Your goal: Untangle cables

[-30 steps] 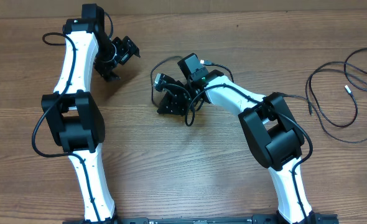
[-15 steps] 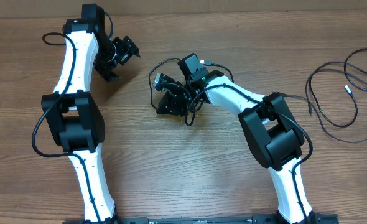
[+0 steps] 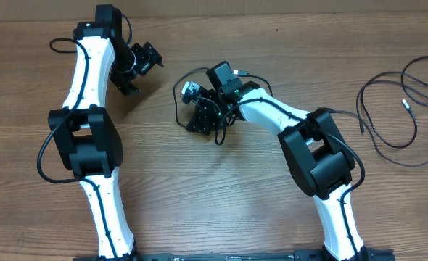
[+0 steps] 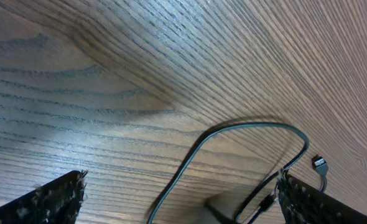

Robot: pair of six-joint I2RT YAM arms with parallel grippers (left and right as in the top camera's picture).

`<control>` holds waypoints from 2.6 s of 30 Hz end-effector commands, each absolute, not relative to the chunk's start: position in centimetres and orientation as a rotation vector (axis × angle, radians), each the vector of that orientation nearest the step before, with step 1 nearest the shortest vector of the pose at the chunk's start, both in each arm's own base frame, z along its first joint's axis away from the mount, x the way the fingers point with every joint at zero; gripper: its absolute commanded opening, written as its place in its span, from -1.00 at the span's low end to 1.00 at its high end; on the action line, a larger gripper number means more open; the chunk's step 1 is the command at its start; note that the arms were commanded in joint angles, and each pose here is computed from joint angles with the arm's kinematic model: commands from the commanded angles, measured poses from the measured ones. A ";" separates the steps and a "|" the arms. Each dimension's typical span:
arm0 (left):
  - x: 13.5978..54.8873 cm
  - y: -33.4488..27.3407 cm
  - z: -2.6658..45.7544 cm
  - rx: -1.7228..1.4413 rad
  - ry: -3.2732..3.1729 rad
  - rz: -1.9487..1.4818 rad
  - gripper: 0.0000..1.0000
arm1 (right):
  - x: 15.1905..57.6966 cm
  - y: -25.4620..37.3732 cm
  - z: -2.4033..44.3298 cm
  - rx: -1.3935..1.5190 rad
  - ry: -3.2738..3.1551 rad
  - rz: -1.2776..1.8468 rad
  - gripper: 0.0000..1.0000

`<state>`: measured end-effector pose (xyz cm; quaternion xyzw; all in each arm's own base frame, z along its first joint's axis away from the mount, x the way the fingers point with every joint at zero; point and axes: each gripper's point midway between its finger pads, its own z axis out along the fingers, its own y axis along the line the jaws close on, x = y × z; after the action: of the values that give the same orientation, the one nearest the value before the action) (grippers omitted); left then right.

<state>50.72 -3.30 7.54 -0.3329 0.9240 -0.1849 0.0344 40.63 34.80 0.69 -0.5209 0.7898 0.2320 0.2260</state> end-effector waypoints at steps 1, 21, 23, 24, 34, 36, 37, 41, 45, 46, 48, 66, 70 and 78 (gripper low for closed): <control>50.6 -3.3 7.7 -0.988 2.849 -0.562 0.99 | 43.1 31.5 -0.3 -1.382 2.278 0.324 0.51; 50.6 -3.3 7.7 -0.988 2.849 -0.562 0.98 | 46.1 25.1 3.4 -1.206 2.369 -0.027 0.79; 50.6 -3.3 7.7 -0.988 2.849 -0.562 0.99 | 46.0 24.5 3.2 -1.185 2.398 0.008 0.79; 50.6 -3.3 7.7 -0.988 2.849 -0.561 0.99 | 45.8 24.4 3.0 -1.188 2.411 0.038 0.79; 50.6 -3.3 7.7 -0.988 2.849 -0.562 0.99 | 44.3 23.8 1.1 -1.211 2.493 0.161 0.59; 50.6 -3.3 7.7 -0.988 2.849 -0.562 0.99 | 44.3 23.8 0.8 -1.222 2.492 0.159 0.62; 50.6 -3.3 7.7 -0.988 2.849 -0.562 0.99 | 44.4 23.8 0.8 -1.220 2.489 0.151 0.62; 50.6 -3.3 7.7 -0.988 2.849 -0.562 0.99 | 46.5 22.8 2.1 -1.168 2.444 -0.001 0.64; 50.6 -3.3 7.7 -0.988 2.849 -0.562 0.99 | 47.2 23.6 4.4 -1.197 2.365 -0.021 0.79; 50.6 -3.3 7.7 -0.988 2.849 -0.561 0.99 | 47.1 24.0 4.6 -1.222 2.347 -0.009 0.82; 50.6 -3.3 7.7 -0.988 2.849 -0.562 0.99 | 46.6 24.9 4.6 -1.241 2.336 0.042 0.88; 50.6 -3.3 7.7 -0.988 2.849 -0.562 0.99 | 44.2 24.6 0.6 -1.287 2.454 0.236 -0.19; 50.6 -3.3 7.7 -0.988 2.849 -0.561 0.99 | 43.1 23.6 -0.1 -1.295 2.522 0.244 -0.34; 50.6 -3.3 7.7 -0.988 2.849 -0.562 0.99 | 40.6 21.8 -0.8 -1.325 2.649 0.252 -0.24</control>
<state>50.72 -3.30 7.54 -0.3328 0.9241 -0.1849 0.0344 41.38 22.46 0.29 -0.4475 0.8837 0.0833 0.1093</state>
